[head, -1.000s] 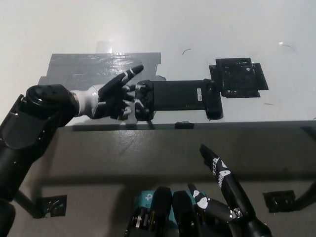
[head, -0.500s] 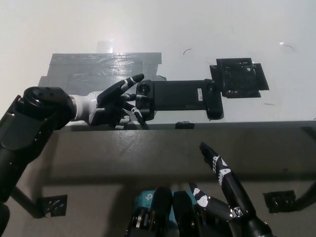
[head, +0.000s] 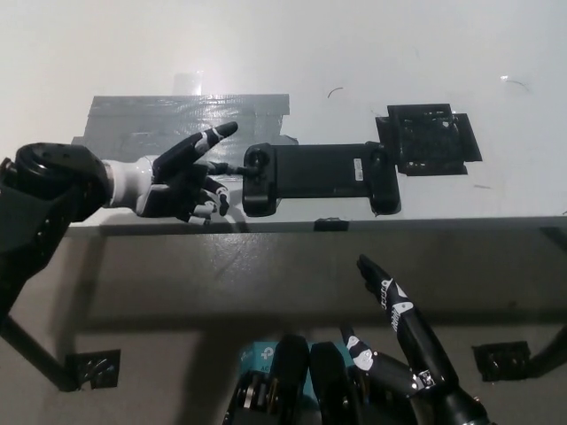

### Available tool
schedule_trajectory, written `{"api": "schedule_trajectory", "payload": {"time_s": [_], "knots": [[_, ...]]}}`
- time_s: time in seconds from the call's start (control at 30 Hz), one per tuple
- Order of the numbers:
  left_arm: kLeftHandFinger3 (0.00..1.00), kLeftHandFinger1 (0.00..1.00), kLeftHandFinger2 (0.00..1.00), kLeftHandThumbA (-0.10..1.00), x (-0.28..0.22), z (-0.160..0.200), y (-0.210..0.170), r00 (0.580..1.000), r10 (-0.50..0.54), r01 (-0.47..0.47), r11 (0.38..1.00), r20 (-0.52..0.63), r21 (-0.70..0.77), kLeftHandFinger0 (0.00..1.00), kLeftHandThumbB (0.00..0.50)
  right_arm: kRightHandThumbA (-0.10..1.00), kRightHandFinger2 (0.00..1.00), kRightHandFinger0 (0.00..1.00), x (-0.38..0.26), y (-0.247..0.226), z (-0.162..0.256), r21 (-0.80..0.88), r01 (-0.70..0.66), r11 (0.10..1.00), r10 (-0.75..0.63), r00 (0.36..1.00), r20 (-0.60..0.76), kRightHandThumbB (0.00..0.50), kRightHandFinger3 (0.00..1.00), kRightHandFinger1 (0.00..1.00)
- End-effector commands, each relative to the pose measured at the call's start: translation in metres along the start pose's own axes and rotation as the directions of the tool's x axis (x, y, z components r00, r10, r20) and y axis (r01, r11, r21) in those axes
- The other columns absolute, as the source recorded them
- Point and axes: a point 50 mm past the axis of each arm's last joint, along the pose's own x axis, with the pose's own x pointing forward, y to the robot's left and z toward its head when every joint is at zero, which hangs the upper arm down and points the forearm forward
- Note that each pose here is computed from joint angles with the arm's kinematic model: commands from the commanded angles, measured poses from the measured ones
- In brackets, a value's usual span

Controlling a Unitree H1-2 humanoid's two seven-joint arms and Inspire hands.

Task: A controller is being placed at the center of the desk near the left hand and the robot uses its left hand's index finger to press a button at the left area of the controller

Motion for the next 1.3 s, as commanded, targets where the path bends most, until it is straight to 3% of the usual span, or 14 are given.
{"api": "schedule_trajectory", "payload": {"time_s": [0.0, 0.77, 0.97, 1.27], "knots": [[1.0, 0.02, 0.41, 1.0, -0.023, 0.024, 0.012, 0.999, 0.014, -0.015, 1.0, 0.028, 0.02, 0.0, 0.463, 0.51, 1.0, 1.0, 0.007, 0.0, 0.013, -0.005, -0.012, 1.0, 0.012, 0.998, 0.064, 0.195, 1.0, 1.0], [1.0, 0.0, 0.38, 1.0, -0.009, 0.041, 0.005, 1.0, 0.01, -0.011, 0.998, 0.025, 0.056, 0.0, 0.448, 0.43, 1.0, 1.0, 0.011, -0.002, 0.017, -0.009, 0.001, 1.0, 0.0, 0.996, 0.088, 0.2, 1.0, 1.0], [1.0, 0.06, 0.5, 1.0, -0.001, 0.042, 0.008, 1.0, 0.029, -0.029, 0.999, 0.01, 0.037, 0.0, 0.479, 0.41, 1.0, 1.0, 0.013, -0.002, 0.018, -0.013, 0.0, 1.0, 0.001, 0.995, 0.095, 0.209, 1.0, 1.0], [1.0, 0.1, 0.52, 1.0, 0.002, 0.047, 0.008, 0.998, 0.062, -0.063, 0.997, 0.022, 0.047, 0.0, 0.467, 0.4, 1.0, 1.0, 0.016, -0.002, 0.02, -0.011, 0.002, 1.0, -0.001, 0.995, 0.103, 0.218, 1.0, 1.0]]}}
